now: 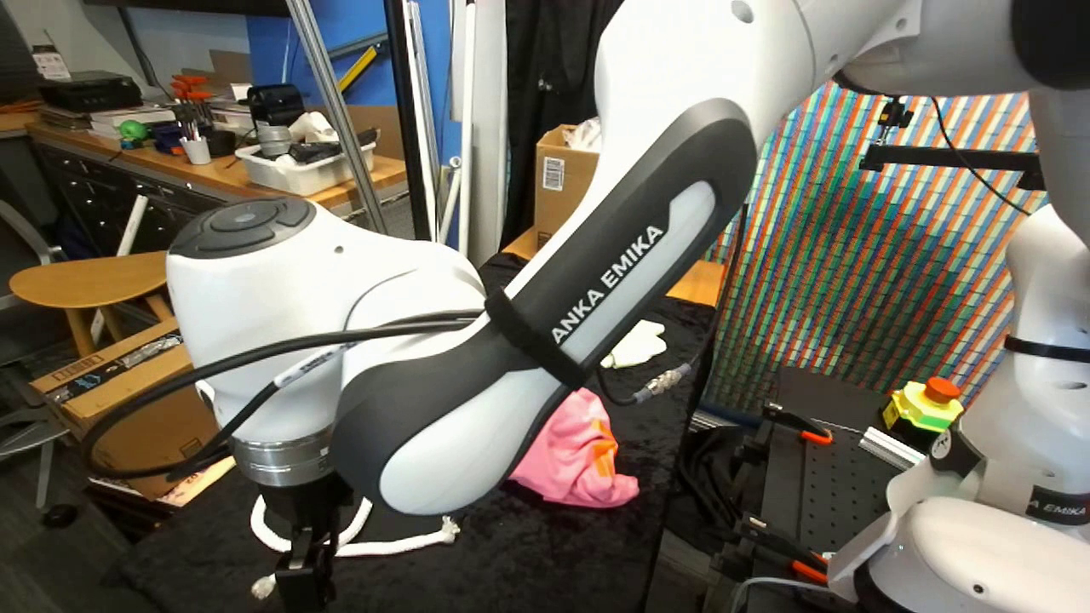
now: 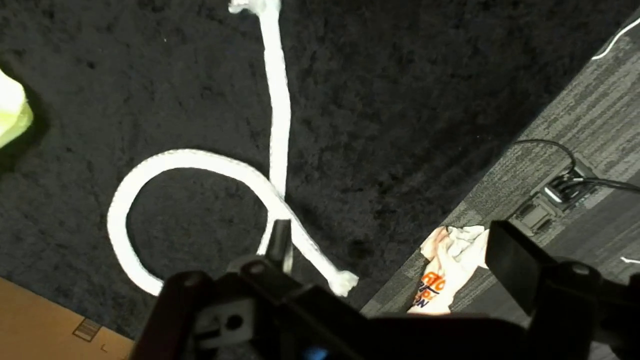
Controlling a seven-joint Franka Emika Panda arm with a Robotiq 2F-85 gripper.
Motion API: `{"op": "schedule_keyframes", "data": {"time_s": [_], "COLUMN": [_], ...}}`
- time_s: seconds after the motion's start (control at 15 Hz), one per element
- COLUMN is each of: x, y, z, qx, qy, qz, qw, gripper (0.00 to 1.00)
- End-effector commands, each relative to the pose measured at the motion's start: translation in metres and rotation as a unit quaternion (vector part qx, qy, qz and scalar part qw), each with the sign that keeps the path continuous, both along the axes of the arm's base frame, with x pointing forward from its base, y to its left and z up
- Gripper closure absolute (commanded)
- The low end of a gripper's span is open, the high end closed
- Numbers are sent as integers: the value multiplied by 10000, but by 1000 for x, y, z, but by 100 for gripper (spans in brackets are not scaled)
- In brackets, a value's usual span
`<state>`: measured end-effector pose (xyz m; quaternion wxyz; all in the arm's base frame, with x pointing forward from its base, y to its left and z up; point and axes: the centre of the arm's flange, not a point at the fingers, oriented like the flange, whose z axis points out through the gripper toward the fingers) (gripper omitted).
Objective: Bunch up all the objects on the table
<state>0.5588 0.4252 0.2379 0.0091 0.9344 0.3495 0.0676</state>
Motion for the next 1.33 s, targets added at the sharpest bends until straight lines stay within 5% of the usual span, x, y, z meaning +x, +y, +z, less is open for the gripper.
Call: {"op": "schedule_keyframes", "data": {"time_s": [0.0, 1.27], "x": [25, 62], "y": [10, -21], "z": [-11, -84], "qx": [38, 372], "qy": [22, 348], "qz": [611, 1506], "qw": [9981, 9873], "gripper": [0, 0]}}
